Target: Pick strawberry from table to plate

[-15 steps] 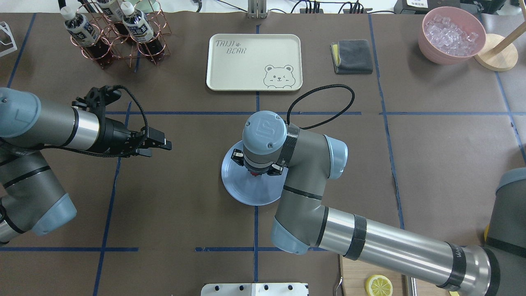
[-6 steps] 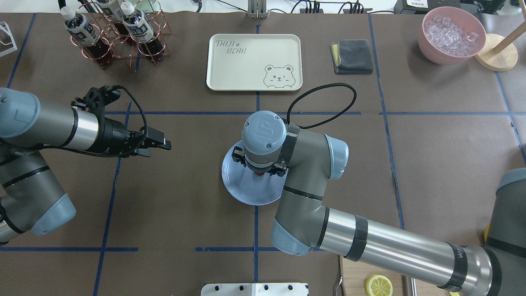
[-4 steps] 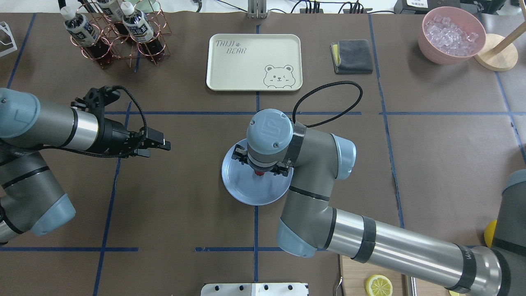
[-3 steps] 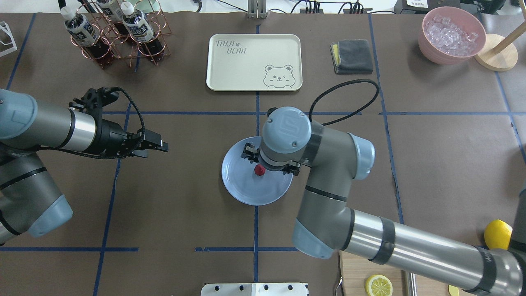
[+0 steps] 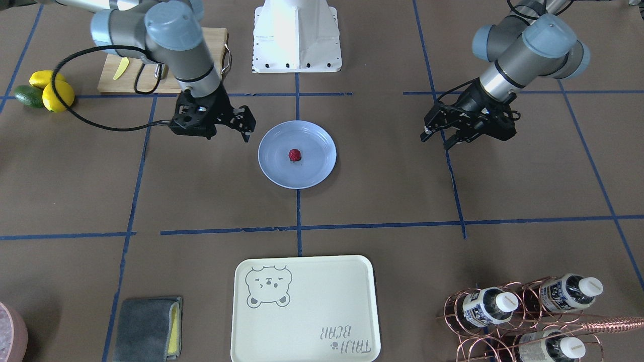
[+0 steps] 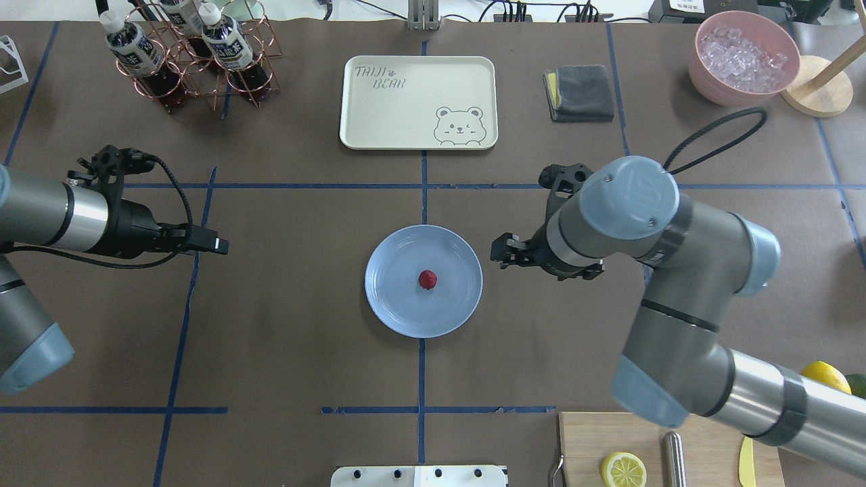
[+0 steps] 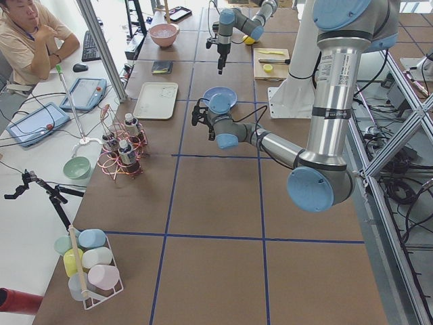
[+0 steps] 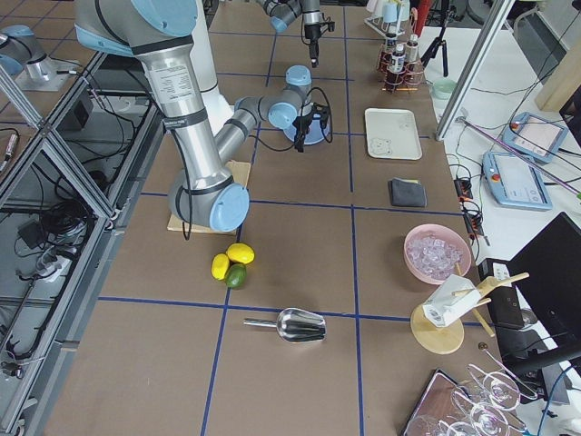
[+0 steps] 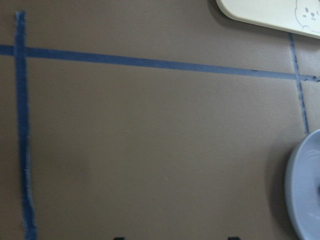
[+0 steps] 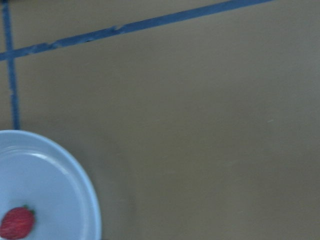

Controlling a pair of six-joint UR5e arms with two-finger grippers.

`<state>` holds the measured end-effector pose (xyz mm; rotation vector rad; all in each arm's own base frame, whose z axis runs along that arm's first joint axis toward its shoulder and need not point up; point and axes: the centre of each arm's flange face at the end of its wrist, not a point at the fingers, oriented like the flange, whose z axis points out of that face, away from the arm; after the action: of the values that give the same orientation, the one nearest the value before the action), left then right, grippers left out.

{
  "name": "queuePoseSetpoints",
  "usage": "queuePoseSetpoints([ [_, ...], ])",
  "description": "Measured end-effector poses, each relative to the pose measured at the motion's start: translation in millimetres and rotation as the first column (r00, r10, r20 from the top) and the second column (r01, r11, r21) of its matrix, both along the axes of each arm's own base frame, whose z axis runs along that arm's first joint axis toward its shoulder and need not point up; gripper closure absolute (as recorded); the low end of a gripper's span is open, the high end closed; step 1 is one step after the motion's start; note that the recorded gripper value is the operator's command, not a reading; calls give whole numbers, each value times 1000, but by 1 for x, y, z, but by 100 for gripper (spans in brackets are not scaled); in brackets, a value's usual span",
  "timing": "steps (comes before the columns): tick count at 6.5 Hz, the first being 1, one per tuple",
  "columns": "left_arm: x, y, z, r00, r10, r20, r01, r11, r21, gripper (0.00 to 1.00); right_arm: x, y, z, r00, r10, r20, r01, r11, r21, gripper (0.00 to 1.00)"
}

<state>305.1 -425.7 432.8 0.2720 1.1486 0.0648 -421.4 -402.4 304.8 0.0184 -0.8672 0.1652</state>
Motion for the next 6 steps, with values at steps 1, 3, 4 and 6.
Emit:
queuePoseSetpoints([
  [1, -43, -4, 37, 997, 14, 81, -22, 995, 101, 25, 62, -10, 42, 998, -55, -36, 56, 998, 39, 0],
  [3, -147, -25, 101, 977, 20, 211, -75, 964, 255, 25, 181, -33, 117, 984, -147, -98, 157, 982, 101, 0],
  [4, -200, -38, 125, 956, 5, 292, -92, 954, 285, 25, 239, -42, 153, 976, -183, -118, 198, 972, 128, 0],
  [6, -313, -77, 141, 892, 17, 452, -135, 964, 230, 8, 343, -52, 226, 963, -229, -146, 253, 951, 176, 0],
])
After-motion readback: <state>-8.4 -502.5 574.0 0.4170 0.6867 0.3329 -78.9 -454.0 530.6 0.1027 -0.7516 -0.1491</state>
